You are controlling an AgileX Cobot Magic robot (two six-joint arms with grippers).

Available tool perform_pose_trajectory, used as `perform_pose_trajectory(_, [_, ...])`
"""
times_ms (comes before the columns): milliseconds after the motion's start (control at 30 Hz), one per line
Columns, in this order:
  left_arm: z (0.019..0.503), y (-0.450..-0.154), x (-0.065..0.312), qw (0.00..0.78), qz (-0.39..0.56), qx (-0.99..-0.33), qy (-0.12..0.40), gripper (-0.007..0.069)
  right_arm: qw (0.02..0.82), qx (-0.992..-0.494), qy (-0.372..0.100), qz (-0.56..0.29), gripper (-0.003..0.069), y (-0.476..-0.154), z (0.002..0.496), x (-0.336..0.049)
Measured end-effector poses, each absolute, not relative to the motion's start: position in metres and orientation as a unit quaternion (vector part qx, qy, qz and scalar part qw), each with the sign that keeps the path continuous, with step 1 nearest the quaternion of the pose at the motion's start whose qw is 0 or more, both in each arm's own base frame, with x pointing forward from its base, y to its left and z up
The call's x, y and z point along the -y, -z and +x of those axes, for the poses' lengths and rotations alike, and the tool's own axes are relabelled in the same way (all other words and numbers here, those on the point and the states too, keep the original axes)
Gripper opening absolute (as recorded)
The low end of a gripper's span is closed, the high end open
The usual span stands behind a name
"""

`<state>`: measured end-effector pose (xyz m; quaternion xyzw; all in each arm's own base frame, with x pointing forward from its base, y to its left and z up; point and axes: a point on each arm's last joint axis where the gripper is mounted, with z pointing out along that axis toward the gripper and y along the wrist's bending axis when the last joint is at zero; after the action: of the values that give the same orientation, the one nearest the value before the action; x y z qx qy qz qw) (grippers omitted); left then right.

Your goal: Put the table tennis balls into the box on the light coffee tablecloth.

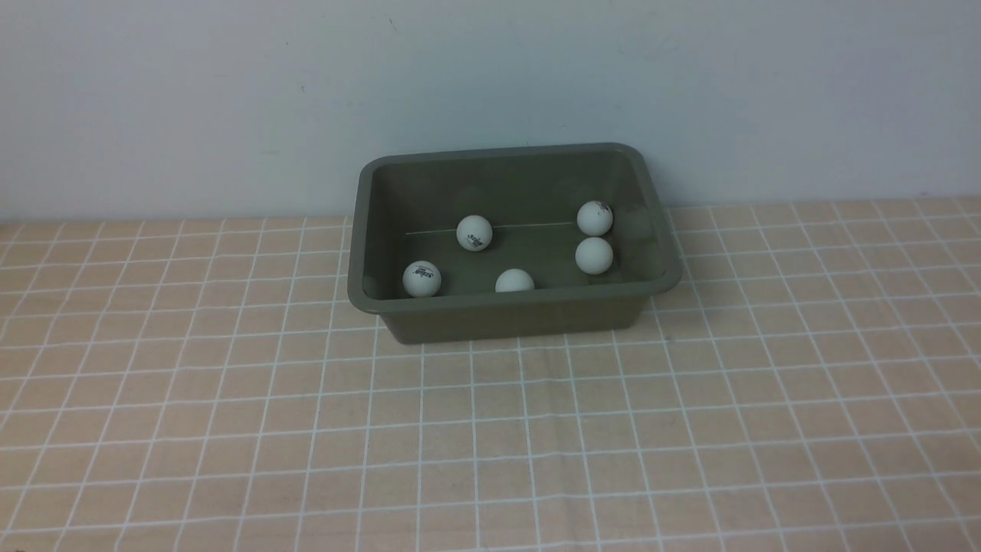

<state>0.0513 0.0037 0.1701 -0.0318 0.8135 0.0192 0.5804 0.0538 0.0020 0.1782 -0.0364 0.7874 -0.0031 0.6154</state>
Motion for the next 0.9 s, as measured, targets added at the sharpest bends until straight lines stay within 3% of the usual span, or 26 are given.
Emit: perform_pose_trajectory(900, [0.0513,-0.1701,-0.0037,0.580,-0.032,-0.813,-0.019,-0.0069,0.617,-0.787,0.002,-0.023,0.0033,-0.1784,0.0539,-0.0008])
